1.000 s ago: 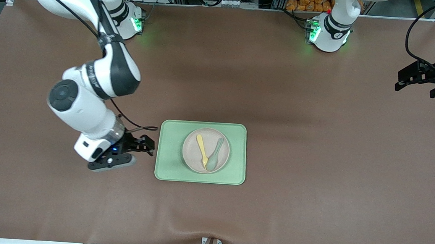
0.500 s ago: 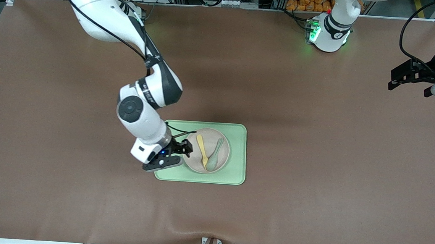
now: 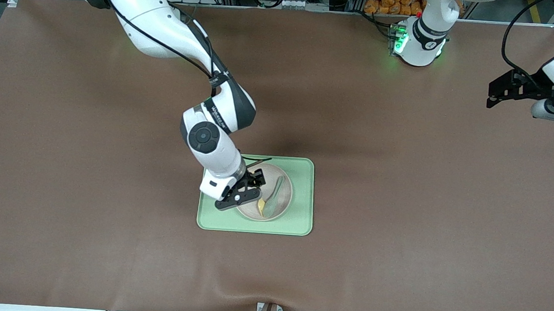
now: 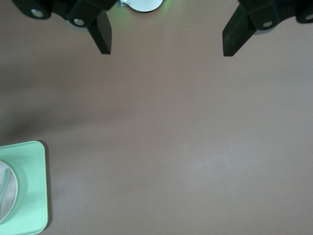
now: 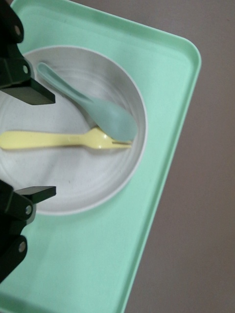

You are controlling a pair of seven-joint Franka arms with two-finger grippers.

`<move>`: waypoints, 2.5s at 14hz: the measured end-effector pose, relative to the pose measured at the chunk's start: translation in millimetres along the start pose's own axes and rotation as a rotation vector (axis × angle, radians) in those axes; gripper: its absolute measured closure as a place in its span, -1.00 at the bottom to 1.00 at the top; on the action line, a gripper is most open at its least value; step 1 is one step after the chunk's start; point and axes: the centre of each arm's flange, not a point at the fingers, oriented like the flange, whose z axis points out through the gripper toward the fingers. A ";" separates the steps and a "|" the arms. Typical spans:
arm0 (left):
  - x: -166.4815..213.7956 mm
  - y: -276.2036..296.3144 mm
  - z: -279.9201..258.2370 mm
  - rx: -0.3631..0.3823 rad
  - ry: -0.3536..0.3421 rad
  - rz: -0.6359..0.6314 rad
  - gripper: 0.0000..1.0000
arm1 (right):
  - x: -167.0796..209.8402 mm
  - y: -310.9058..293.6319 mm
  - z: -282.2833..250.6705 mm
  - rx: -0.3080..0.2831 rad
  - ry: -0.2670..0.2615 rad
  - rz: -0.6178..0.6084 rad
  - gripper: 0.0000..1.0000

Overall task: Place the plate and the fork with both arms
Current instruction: 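Move the right gripper over the yellow fork on the plate, then lower the right gripper and grasp the yellow fork handle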

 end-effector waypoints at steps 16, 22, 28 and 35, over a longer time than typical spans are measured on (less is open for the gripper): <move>-7.2 -28.5 14.4 -0.033 -0.064 -0.015 -1.00 | -23.9 -22.5 54.0 -0.057 -0.061 -0.061 -0.25; -8.4 -35.5 13.5 -0.034 -0.062 -0.028 -1.00 | -26.7 -18.6 64.4 -0.076 -0.069 -0.071 -0.03; -7.7 -31.9 13.2 -0.033 -0.060 -0.022 -1.00 | -27.1 -27.4 63.8 -0.078 -0.059 -0.033 0.60; -7.1 -29.7 12.8 -0.033 -0.057 -0.017 -1.00 | -6.1 -29.5 31.1 -0.093 -0.076 -0.002 0.59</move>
